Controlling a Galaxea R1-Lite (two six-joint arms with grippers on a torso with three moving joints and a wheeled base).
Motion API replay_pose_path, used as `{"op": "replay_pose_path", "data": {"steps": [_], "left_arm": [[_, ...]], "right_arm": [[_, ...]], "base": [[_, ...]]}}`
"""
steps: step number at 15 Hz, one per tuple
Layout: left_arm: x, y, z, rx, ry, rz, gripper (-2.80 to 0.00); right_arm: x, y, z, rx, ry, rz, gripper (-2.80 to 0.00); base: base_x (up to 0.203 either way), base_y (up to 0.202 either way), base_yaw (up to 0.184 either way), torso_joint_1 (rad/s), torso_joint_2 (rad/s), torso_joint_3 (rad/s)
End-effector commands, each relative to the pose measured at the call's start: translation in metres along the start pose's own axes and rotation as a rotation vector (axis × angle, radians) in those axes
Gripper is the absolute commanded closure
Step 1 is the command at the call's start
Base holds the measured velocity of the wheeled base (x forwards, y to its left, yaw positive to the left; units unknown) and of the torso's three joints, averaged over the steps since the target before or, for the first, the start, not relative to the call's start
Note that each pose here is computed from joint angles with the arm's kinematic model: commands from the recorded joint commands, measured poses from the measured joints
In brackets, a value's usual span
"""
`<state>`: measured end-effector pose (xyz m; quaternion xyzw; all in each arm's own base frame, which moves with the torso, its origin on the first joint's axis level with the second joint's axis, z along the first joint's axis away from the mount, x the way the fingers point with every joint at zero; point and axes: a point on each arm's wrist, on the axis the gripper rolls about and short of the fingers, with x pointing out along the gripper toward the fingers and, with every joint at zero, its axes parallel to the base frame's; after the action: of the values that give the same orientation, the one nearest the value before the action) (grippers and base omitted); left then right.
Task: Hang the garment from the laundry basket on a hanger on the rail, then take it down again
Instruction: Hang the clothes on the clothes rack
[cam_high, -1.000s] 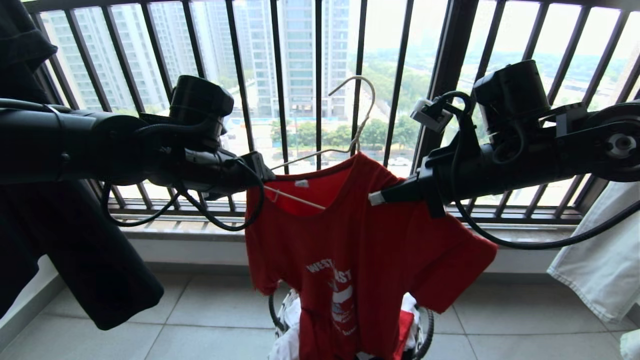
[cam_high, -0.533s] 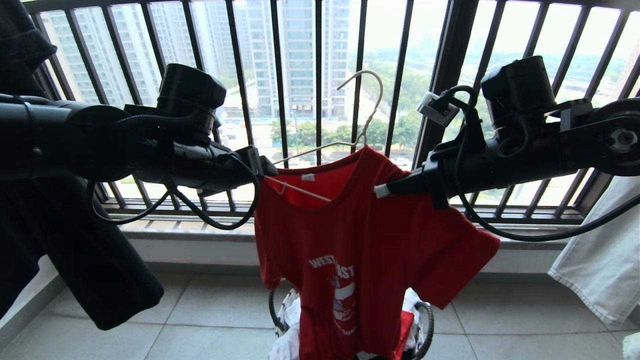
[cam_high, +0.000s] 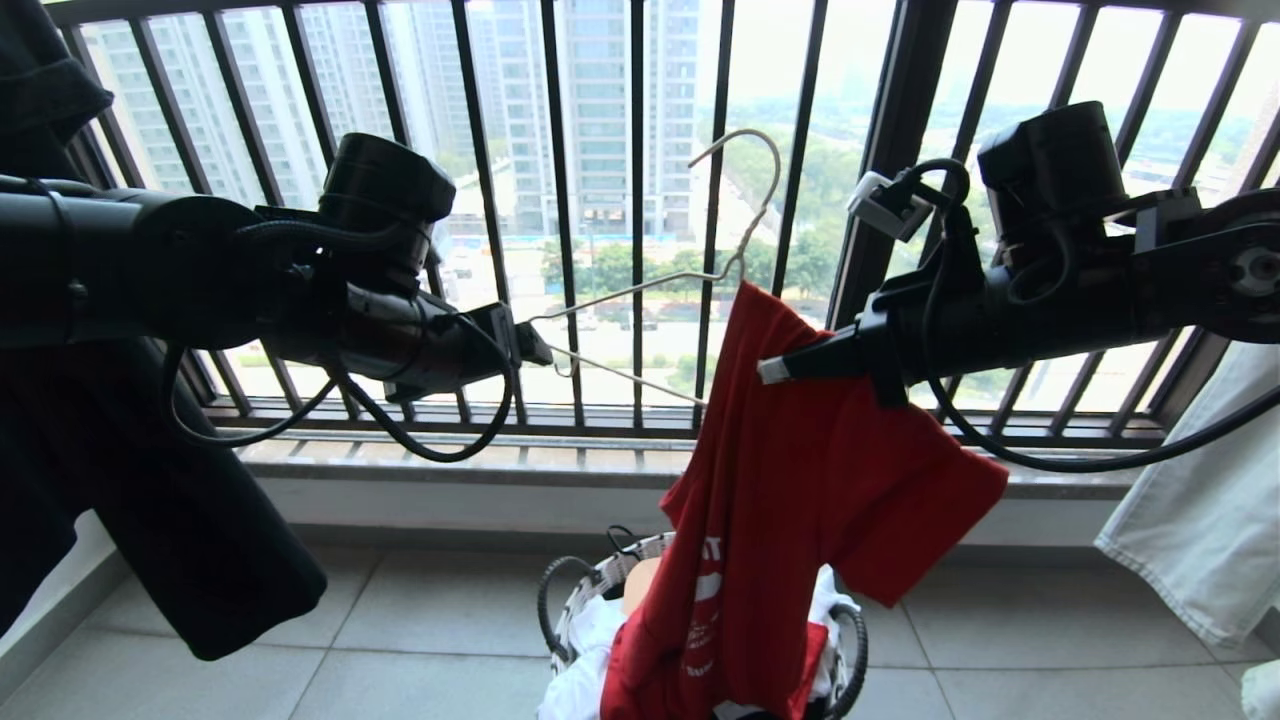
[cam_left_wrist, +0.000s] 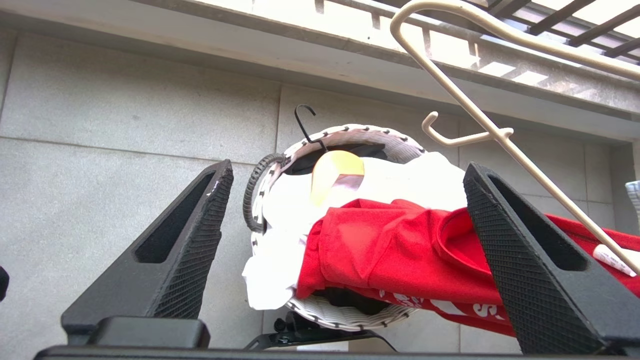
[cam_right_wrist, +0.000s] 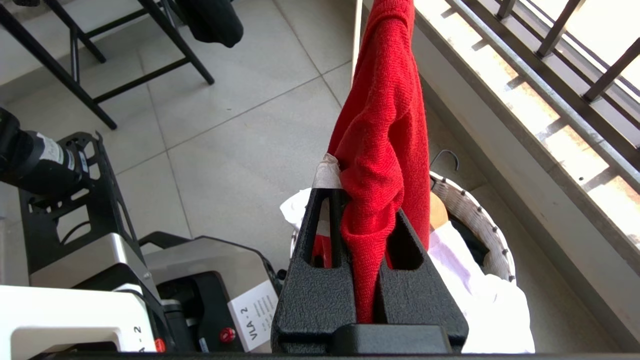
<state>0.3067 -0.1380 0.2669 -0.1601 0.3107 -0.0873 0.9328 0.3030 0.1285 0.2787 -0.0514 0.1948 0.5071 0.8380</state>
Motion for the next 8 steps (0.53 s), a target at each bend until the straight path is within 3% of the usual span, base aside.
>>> {"op": "replay_pose_path", "data": {"steps": [1,6,8], "left_arm": [[0.0119,0.0018,-0.0025,-0.003,0.02,0.016,-2.8],[0.0164,0.0012,-0.0068,-0.002,0.052,0.005,-2.8],[0.0123,0.0026,-0.0098,-0.012,0.108,-0.066,-2.8]], "right_arm": [[-0.0026,0.0019,0.0008,-0.004,-0.004,0.003,0.0],[-0.0037,-0.0003,0.001,-0.004,-0.008,-0.005,0.0],[-0.0069,-0.0018,0.0013,-0.003,-0.012,-0.013,0.0]], "base": [[0.0,0.0,0.0,0.0,0.0,0.0],[0.0,0.0,0.0,0.0,0.0,0.0],[0.0,0.0,0.0,0.0,0.0,0.0]]}}
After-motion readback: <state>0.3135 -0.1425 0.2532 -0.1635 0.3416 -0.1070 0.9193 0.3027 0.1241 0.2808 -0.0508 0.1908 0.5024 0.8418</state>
